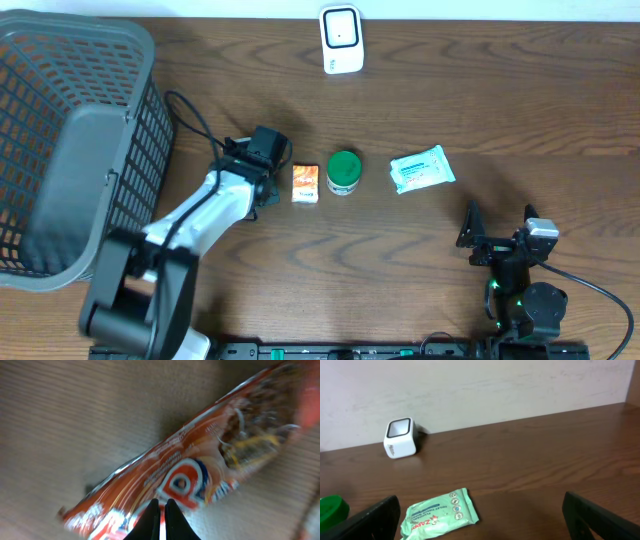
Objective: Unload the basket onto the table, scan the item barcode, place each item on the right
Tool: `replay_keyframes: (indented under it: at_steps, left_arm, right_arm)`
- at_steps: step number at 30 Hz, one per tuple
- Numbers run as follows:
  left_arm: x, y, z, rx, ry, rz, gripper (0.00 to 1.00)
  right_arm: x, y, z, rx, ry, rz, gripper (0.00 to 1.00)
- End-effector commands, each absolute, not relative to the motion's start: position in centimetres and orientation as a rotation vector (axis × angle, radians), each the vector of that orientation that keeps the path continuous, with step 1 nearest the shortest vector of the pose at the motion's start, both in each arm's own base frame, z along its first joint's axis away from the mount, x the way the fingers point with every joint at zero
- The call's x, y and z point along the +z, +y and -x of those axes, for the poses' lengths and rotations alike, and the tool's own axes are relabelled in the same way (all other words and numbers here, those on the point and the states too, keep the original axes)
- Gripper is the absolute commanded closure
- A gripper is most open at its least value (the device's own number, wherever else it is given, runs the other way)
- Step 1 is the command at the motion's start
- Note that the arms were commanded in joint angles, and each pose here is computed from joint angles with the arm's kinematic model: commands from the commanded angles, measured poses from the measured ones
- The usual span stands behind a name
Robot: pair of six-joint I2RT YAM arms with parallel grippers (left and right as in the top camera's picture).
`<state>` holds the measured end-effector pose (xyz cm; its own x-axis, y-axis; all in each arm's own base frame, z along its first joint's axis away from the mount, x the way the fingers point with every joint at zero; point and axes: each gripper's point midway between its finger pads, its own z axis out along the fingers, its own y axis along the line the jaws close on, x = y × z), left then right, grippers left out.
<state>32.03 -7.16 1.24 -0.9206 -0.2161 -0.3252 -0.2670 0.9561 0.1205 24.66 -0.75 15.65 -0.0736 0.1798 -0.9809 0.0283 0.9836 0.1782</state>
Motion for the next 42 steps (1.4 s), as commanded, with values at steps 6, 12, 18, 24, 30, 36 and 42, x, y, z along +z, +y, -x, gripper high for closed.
replay_keyframes:
  at_steps: [6, 12, 18, 24, 30, 36, 42]
  left_arm:
    - [-2.6, -6.1, -31.6, 0.376, 2.854, 0.357, 0.93]
    - [2.8, -6.9, -33.8, 0.258, 2.719, 0.363, 0.93]
    - [13.5, -7.7, -35.8, 0.054, 2.457, 0.372, 0.92]
    - [28.4, -8.1, -36.8, -0.118, 2.023, 0.224, 0.67]
    - [42.3, -4.2, -34.3, -0.054, 1.523, 0.283, 0.12]
    - [44.8, 0.1, -31.8, 0.429, 1.481, 0.164, 0.01]
    - [45.2, 0.4, -31.6, 0.511, 1.477, 0.108, 0.02]
  right_arm:
    - [15.6, -0.7, -24.6, 0.136, 1.643, -0.166, 0.01]
    - [15.6, -0.7, -24.6, 0.136, 1.643, -0.166, 0.01]
    - [15.6, -0.7, -24.6, 0.136, 1.643, -0.166, 0.01]
    - [15.6, -0.7, -24.6, 0.136, 1.643, -0.166, 0.01]
    - [15.6, -0.7, -24.6, 0.136, 1.643, -0.166, 0.01]
    - [15.6, -0.7, -24.6, 0.136, 1.643, -0.166, 0.01]
    - [15.6, -0.7, -24.6, 0.136, 1.643, -0.166, 0.01]
